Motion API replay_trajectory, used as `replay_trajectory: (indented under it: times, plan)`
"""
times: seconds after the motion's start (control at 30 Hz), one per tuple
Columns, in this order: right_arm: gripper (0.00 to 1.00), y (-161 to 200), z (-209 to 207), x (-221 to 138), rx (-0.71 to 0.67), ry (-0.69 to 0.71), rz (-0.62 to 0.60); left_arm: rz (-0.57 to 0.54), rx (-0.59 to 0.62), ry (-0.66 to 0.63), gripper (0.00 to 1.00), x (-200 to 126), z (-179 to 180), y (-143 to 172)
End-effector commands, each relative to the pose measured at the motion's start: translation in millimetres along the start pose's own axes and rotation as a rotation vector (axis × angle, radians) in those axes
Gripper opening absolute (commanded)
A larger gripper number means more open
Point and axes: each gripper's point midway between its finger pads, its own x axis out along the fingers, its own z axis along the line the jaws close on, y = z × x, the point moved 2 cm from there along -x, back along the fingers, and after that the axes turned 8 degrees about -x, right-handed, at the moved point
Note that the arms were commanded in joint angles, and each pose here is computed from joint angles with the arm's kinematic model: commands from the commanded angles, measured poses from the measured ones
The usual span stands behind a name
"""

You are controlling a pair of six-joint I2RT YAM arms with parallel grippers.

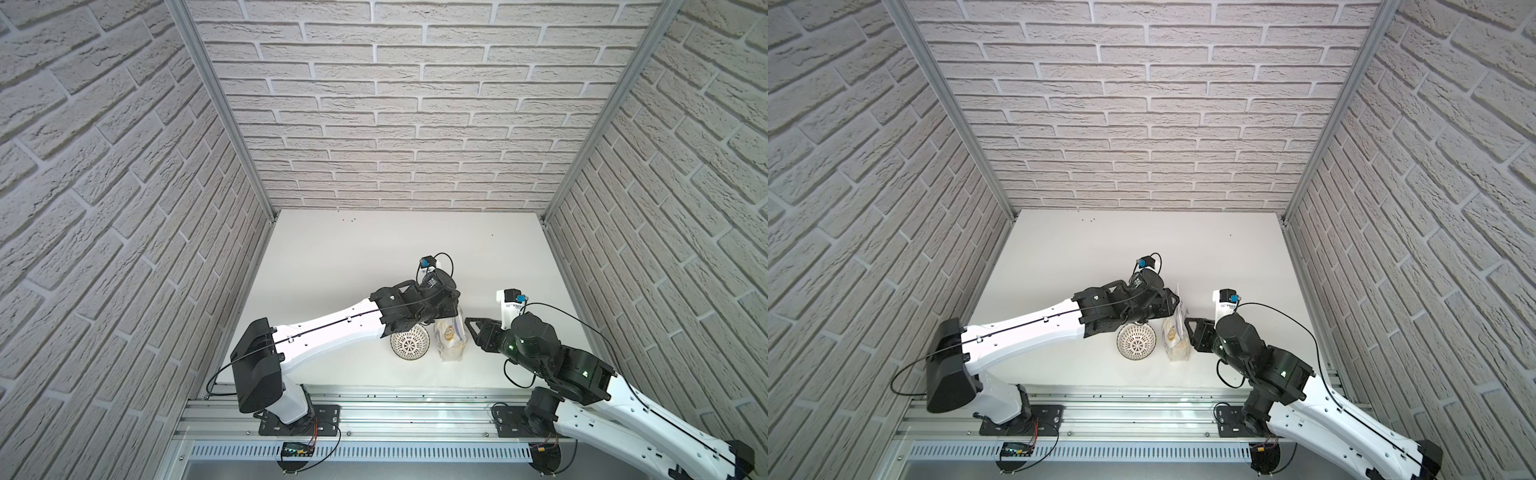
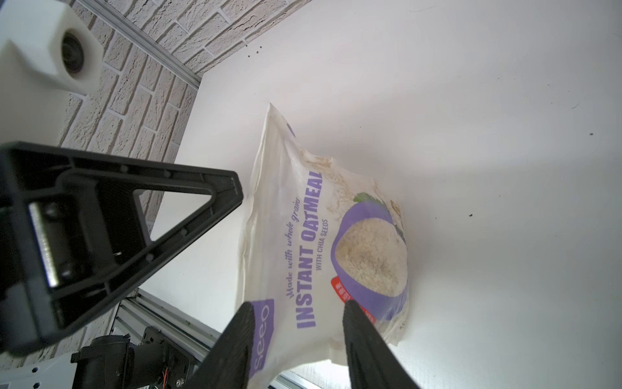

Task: Pour the oats into the breakfast bowl
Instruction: Open the oats bag at the center of the board.

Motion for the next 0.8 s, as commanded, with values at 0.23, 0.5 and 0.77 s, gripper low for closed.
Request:
replay_trajectory:
  times: [0.23, 0.5, 0.77]
  plan:
    - [0.47, -14.8, 11.6, -6.6, 0.010, -0.057, -0.058, -0.018, -0.017, 0.032, 0.30, 0.6, -9.1, -3.1]
    - [0.46, -18.0, 17.9, -7.8, 0.020, -0.088, -0.066, -0.033, -0.019, 0.046, 0.34, -0.7, -12.3, -5.8]
    - [0.46, -20.3, 20.1, -8.5, 0.020, -0.095, -0.070, -0.018, -0.023, 0.018, 0.30, 6.9, -6.2, -1.8]
